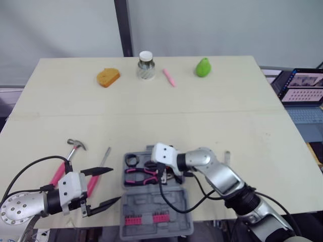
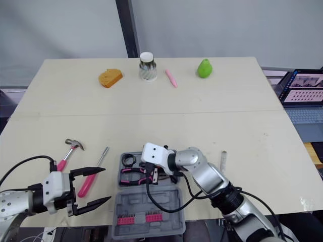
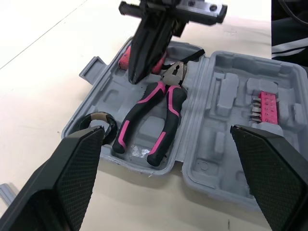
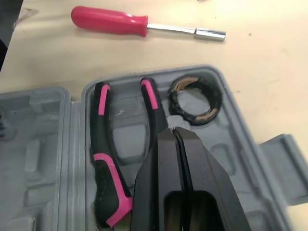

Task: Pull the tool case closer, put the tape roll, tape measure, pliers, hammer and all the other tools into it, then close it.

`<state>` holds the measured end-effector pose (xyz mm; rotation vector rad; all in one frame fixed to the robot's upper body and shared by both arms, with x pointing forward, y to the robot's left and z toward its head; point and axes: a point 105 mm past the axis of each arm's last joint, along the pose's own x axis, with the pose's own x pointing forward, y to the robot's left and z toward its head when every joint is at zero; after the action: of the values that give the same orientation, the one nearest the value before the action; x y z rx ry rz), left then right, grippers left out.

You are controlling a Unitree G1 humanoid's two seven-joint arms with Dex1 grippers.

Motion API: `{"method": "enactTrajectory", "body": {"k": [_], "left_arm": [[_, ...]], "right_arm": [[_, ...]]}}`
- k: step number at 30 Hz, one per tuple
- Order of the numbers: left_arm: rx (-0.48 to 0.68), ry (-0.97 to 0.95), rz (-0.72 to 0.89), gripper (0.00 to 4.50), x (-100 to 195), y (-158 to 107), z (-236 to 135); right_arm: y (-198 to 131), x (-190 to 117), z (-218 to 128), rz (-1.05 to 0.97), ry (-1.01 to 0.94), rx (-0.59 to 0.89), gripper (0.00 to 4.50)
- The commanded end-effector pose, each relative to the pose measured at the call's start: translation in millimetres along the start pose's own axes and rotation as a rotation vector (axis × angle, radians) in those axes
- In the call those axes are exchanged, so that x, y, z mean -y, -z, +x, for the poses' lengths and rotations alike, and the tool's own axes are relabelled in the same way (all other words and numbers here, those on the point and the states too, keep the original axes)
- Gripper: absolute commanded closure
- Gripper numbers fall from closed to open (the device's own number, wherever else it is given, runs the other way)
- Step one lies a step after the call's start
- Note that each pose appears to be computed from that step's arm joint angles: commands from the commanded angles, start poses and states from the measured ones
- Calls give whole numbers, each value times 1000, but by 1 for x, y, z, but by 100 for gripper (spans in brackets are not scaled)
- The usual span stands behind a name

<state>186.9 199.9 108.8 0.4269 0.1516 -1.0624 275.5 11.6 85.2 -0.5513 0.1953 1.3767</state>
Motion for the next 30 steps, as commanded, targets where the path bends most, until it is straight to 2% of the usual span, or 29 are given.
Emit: {"method": "enactTrajectory", "body": {"k": [1,9,27,30], "left_arm": [[8,5,19,0,3,-5,2],[9,2,20,0,4,-5,3],[6,-10,27,0,1,-5,3],[5,-14,27,0,0,-5,3]], "right_arm": [[-3,-3,3,-29,-9,26,448],[8,-7,8,-53,-27,-8,448],[47,-16,11,-343,-83,-207,448],[47,-18,13,-336,-89,-203,448]]}}
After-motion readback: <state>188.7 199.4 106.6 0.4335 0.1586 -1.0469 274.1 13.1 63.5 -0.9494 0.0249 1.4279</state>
